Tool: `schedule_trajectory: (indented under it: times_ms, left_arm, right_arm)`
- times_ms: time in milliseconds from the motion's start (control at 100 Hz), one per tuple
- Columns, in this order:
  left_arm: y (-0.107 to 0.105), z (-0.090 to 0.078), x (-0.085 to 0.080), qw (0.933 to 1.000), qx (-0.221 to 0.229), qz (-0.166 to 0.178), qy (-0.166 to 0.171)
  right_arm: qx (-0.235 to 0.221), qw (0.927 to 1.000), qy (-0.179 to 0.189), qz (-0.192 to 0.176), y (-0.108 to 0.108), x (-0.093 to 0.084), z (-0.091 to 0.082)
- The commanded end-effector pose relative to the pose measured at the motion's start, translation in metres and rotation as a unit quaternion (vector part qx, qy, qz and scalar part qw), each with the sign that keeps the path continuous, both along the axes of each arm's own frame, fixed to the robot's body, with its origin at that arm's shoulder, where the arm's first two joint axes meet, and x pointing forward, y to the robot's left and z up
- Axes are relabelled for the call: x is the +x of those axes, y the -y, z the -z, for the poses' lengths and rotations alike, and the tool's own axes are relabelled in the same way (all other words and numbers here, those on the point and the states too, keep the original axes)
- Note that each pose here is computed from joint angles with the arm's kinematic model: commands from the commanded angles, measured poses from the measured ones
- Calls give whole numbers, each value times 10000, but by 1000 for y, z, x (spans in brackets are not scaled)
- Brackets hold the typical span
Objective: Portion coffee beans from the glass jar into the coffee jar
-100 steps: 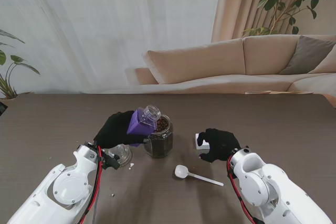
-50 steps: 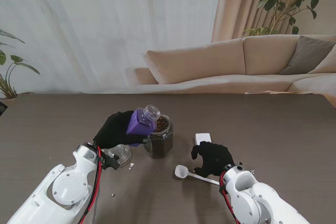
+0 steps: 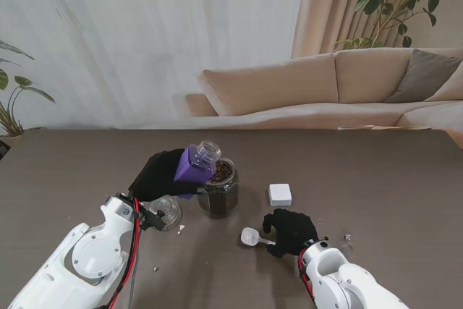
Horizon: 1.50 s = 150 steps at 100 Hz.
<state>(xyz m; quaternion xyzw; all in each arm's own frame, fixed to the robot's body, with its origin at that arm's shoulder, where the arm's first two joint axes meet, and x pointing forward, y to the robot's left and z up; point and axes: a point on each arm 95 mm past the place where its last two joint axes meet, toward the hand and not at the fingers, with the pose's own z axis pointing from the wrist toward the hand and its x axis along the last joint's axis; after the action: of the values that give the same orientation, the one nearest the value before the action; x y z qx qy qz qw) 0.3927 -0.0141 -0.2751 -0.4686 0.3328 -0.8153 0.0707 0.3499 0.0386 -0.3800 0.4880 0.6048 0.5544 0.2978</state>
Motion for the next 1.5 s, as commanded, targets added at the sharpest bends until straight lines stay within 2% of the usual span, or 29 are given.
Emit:
schedule_trajectory:
  times_ms: [0, 380, 840, 1490]
  left_arm:
    - [2, -1, -1, 10000, -6, 69, 12]
    - [-2, -2, -7, 10000, -21, 14, 78]
    - [-1, -1, -9, 10000, -20, -2, 60]
    - [0, 0, -10, 10000, -17, -8, 28]
  right_arm:
    - [-34, 9999, -111, -19, -3, -1, 7]
    - [-39, 9999, -130, 25, -12, 5, 14]
    - [103, 9991, -399, 113, -16, 7, 26]
    - [580, 9950, -659, 481, -21, 6, 32]
